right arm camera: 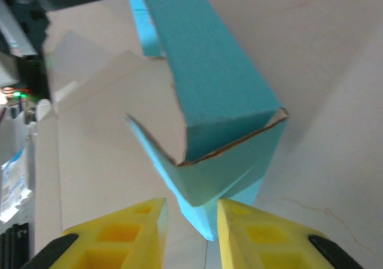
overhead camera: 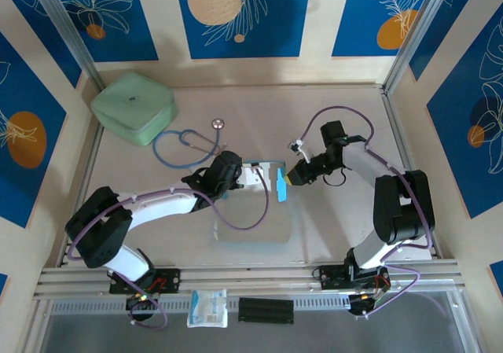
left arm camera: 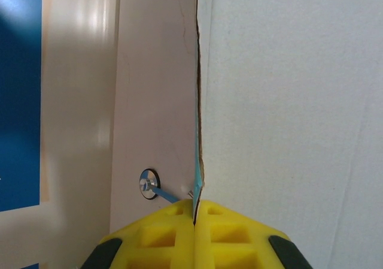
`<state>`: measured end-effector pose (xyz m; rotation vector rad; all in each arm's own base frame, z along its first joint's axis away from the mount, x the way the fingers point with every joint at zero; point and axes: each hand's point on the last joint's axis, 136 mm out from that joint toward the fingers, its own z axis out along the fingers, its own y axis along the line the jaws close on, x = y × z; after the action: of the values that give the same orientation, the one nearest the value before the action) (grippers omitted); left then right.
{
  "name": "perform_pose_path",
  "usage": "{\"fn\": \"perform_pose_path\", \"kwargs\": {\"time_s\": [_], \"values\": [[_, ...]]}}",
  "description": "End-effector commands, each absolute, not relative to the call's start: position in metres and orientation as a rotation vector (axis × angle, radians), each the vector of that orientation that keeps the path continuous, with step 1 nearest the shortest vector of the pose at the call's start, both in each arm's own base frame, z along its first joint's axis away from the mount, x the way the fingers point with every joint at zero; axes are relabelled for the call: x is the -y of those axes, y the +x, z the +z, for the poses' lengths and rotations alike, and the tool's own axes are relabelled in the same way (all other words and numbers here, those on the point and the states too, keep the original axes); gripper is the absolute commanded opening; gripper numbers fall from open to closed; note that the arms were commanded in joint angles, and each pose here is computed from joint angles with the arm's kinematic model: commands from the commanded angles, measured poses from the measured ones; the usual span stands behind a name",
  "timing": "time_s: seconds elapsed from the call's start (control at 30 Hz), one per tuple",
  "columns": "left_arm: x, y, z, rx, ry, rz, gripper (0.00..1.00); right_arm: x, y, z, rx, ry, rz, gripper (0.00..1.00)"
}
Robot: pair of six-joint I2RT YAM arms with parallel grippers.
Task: Fold the paper box
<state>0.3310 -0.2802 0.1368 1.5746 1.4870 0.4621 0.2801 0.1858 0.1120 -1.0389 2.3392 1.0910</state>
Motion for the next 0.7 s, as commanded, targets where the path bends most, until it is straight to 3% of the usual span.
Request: {"fn": "perform_pose_path", "kwargs": {"time_s": [0.0,0.67], "values": [[0.288,0.333,0.144,-1.474,1.56,0.421,0.0,-0.181,0.292,0.103,-2.395,-1.014,0.941,0.31],[0.289,0.33,0.137,-1.52,1.538,0.376,0.0,-0.189,0.317,0.075,-2.505,-0.932,0.476,0.3]]}}
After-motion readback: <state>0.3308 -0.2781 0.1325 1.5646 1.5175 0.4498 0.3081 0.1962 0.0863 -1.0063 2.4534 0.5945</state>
